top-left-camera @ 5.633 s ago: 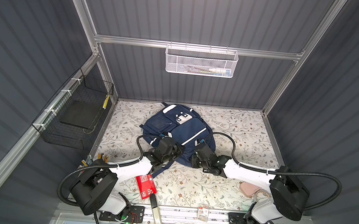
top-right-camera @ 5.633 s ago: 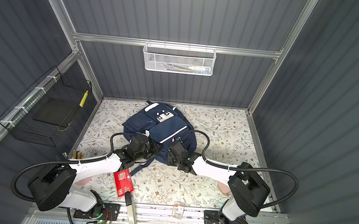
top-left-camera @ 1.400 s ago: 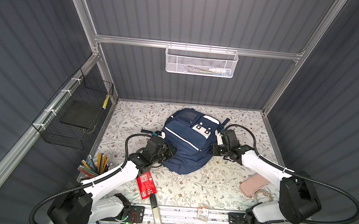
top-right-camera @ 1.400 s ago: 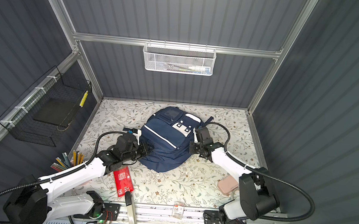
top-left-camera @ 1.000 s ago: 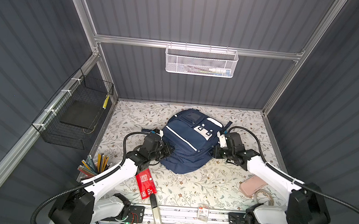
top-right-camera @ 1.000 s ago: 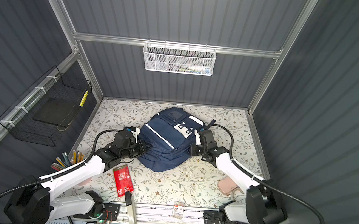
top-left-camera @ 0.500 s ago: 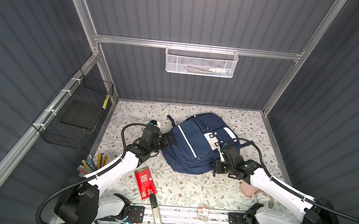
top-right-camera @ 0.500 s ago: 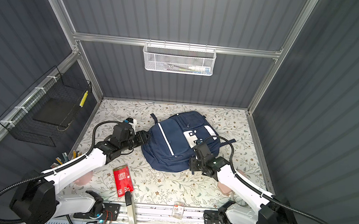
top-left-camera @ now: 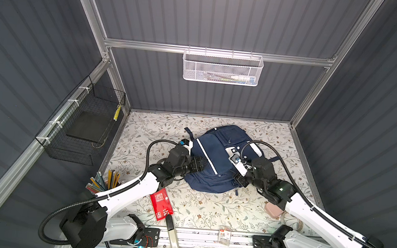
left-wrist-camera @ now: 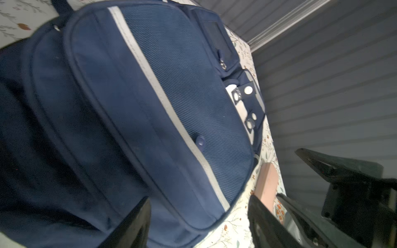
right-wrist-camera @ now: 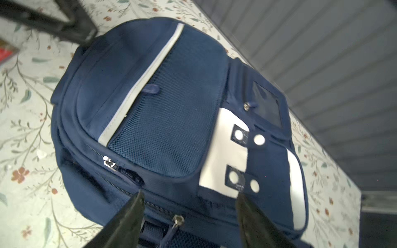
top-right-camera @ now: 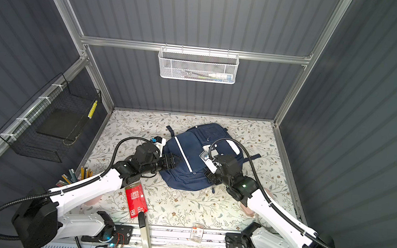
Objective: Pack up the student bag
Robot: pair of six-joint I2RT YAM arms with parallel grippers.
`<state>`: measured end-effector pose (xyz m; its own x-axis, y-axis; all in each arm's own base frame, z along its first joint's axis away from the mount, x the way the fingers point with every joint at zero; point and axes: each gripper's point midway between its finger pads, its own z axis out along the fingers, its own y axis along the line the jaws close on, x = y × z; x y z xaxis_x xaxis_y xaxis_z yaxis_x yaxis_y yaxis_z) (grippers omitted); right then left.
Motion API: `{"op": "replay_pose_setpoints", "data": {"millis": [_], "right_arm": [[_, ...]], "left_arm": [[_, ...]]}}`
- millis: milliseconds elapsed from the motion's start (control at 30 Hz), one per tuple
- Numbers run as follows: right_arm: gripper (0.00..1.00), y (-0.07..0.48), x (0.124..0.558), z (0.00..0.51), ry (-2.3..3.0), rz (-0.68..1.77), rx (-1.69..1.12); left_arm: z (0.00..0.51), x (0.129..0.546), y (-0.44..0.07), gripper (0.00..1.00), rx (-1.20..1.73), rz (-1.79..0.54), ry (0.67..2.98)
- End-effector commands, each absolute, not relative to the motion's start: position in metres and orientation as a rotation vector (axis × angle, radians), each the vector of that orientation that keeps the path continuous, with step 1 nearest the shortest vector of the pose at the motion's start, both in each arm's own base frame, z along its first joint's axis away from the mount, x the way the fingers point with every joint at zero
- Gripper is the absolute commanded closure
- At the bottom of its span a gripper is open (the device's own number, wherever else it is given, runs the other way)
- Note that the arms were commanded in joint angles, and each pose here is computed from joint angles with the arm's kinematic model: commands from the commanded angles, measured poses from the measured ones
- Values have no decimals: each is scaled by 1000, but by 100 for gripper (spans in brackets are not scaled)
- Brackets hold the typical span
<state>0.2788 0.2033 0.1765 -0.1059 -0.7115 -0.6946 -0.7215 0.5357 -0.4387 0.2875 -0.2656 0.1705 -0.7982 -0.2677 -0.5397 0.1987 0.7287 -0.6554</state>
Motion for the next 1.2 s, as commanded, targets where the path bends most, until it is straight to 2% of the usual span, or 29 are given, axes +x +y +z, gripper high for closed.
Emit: {"op": "replay_pose_setpoints", "data": {"millis": [0,300,467,533,567,600,633,733,833,933,1067,1167], "right_arm": [[35,225,291,173,1603,-96,-1473],[48,230,310,138,1571,-217,-1648],[48,231,307,127,1550,-235,-1715],[63,234,312,124,1557,-229,-1715],[79,237,313,123,1576,-206,-1713],[90,241,311,125,1589,-170,-1708],[93,246,309,129,1599,-124,-1688],[92,262,295,149,1607,69,-1629],[94,269,293,163,1643,148,-1583],[100,273,291,167,1667,198,-1571],[100,281,293,184,1706,258,-1529],[100,283,294,191,1732,283,-1522]], "left_arm": [[168,299,-255,29,-76,-865,2286],[164,303,-257,35,-77,-872,2276],[160,301,-260,37,-84,-902,2286],[162,301,-261,41,-96,-926,2276],[163,300,-261,44,-95,-937,2271],[166,299,-261,46,-86,-938,2261],[172,298,-260,48,-57,-929,2248],[185,294,-244,49,38,-794,2215],[185,283,-229,50,95,-705,2213],[188,265,-252,49,216,-750,2183],[190,250,-288,45,384,-702,2141],[184,251,-302,44,392,-727,2145]]}}
